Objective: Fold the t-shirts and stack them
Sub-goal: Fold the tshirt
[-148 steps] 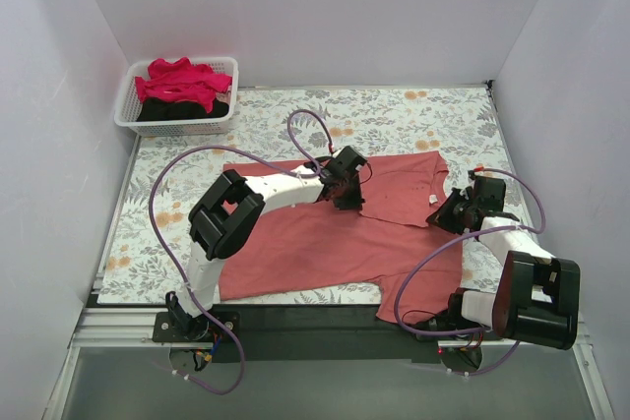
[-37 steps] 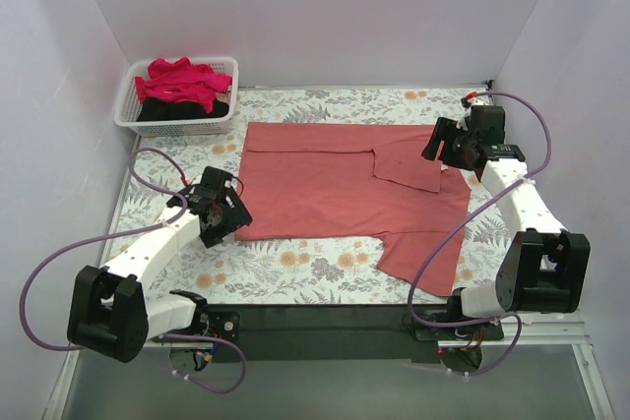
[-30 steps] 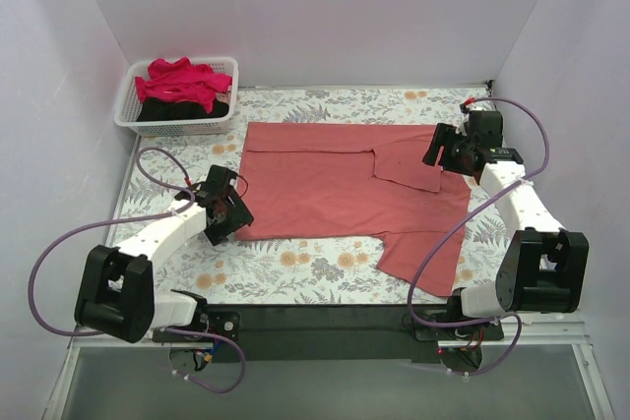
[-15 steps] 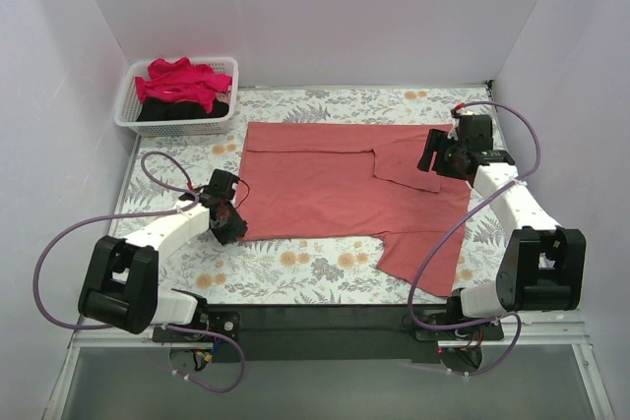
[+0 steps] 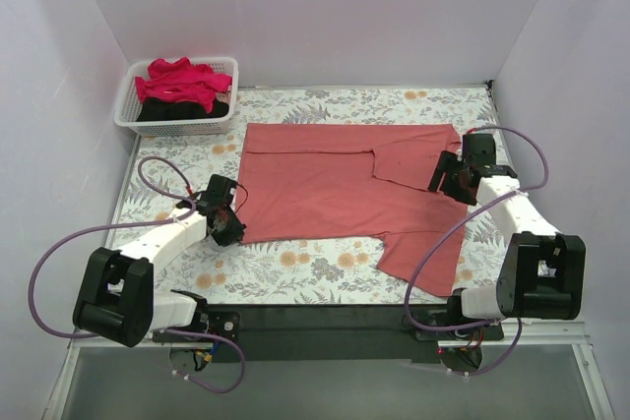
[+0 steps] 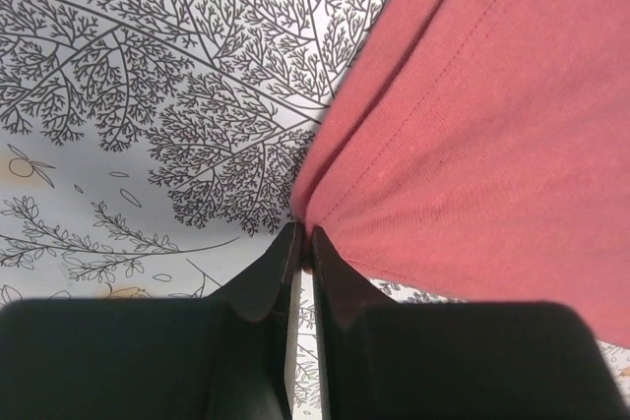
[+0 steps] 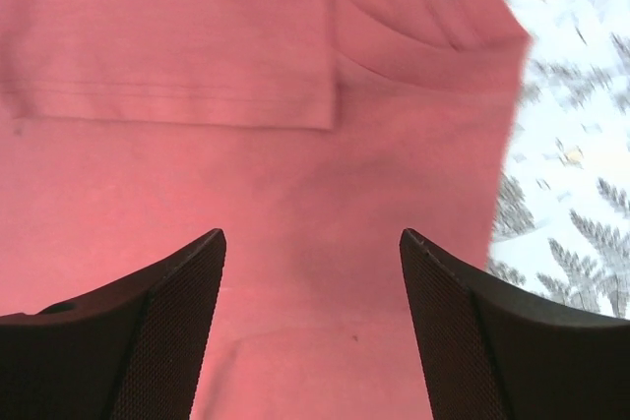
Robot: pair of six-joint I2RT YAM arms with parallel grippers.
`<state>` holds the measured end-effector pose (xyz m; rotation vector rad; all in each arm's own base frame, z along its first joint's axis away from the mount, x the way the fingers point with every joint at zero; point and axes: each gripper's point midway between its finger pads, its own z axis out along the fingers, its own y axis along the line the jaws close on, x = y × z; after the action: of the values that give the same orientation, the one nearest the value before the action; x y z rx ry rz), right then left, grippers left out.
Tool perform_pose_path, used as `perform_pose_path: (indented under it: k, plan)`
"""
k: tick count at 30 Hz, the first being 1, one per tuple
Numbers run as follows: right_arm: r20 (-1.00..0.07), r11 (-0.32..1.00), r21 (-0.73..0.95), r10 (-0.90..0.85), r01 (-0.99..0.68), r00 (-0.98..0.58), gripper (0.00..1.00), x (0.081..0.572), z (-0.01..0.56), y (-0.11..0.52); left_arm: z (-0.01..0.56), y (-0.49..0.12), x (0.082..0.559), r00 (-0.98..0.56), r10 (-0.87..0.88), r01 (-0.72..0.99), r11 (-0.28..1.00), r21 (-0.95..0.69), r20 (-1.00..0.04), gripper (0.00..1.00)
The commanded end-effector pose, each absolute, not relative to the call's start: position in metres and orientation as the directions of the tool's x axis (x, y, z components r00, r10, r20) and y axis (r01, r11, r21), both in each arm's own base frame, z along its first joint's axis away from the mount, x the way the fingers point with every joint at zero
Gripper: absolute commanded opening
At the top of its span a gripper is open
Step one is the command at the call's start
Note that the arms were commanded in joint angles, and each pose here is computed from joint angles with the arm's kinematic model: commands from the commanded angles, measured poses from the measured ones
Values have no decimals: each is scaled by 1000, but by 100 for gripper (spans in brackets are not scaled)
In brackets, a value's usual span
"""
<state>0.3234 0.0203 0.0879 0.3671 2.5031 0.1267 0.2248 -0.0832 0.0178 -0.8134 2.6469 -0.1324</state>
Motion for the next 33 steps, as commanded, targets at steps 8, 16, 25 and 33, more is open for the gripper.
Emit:
perform_pose_path:
  k: [8, 16, 25, 33]
  plan:
    - [-429, 786, 224, 611, 577, -665, 67, 271, 63, -47, 31, -80, 225, -748, -559, -515, 829, -217, -359, 0]
    - [-334, 730, 264, 682, 630, -651, 58, 260, 40, -53, 33, -83, 226, -751, -554, -502, 832, -235, -360, 0]
    - [-282, 721, 265, 692, 640, -664, 51, 247, 27, -46, 35, -82, 226, -742, -561, -509, 828, -238, -366, 0]
    - [-214, 725, 261, 687, 637, -694, 49, 226, 12, -33, 36, -81, 227, -735, -566, -513, 825, -238, -374, 0]
